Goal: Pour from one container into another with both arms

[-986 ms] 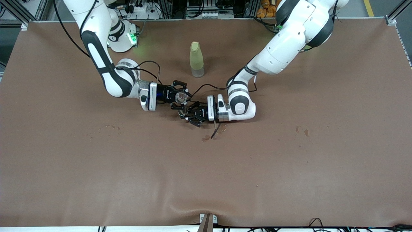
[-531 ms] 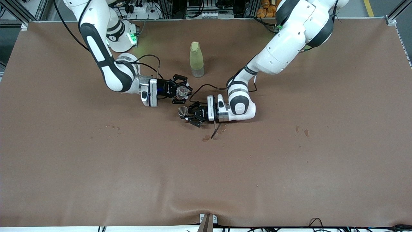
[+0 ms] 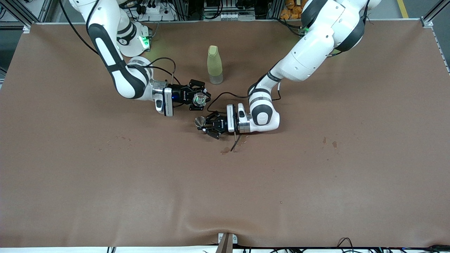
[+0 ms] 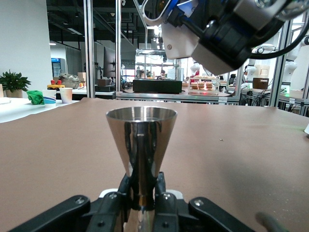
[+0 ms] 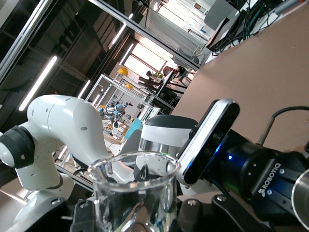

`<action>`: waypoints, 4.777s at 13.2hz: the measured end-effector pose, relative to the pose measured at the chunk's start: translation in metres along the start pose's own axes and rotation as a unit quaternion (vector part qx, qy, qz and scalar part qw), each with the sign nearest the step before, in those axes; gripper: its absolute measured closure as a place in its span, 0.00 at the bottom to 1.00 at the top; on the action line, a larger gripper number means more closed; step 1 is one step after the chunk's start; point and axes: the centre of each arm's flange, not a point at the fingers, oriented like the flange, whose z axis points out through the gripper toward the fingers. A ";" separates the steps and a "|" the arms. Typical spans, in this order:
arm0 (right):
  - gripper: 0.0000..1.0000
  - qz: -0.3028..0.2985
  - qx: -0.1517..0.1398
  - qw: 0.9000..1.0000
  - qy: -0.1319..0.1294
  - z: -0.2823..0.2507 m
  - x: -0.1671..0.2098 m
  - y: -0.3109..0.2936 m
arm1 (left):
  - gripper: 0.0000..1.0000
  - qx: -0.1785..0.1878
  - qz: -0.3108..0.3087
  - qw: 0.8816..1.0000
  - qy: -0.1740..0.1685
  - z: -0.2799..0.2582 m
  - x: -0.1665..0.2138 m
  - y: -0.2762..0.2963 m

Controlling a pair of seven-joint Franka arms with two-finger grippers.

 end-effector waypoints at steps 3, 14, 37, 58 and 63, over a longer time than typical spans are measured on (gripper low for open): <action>0.83 0.031 0.000 1.000 0.000 0.000 0.000 0.000 | 0.79 0.000 0.000 1.000 0.000 -0.001 0.000 0.000; 0.83 0.127 0.003 0.992 0.000 0.001 0.001 -0.003 | 0.79 -0.005 -0.010 1.000 -0.008 -0.004 -0.008 0.011; 0.83 0.310 0.007 0.951 0.000 0.002 0.006 -0.008 | 0.79 -0.007 -0.014 1.000 -0.009 -0.009 0.014 0.018; 0.83 0.300 0.008 0.954 -0.024 -0.008 0.039 -0.017 | 0.79 -0.002 -0.019 1.000 0.004 -0.005 0.048 0.017; 0.83 0.055 0.019 0.997 -0.041 -0.038 0.071 -0.029 | 0.79 0.011 -0.025 1.000 0.004 -0.015 0.051 0.008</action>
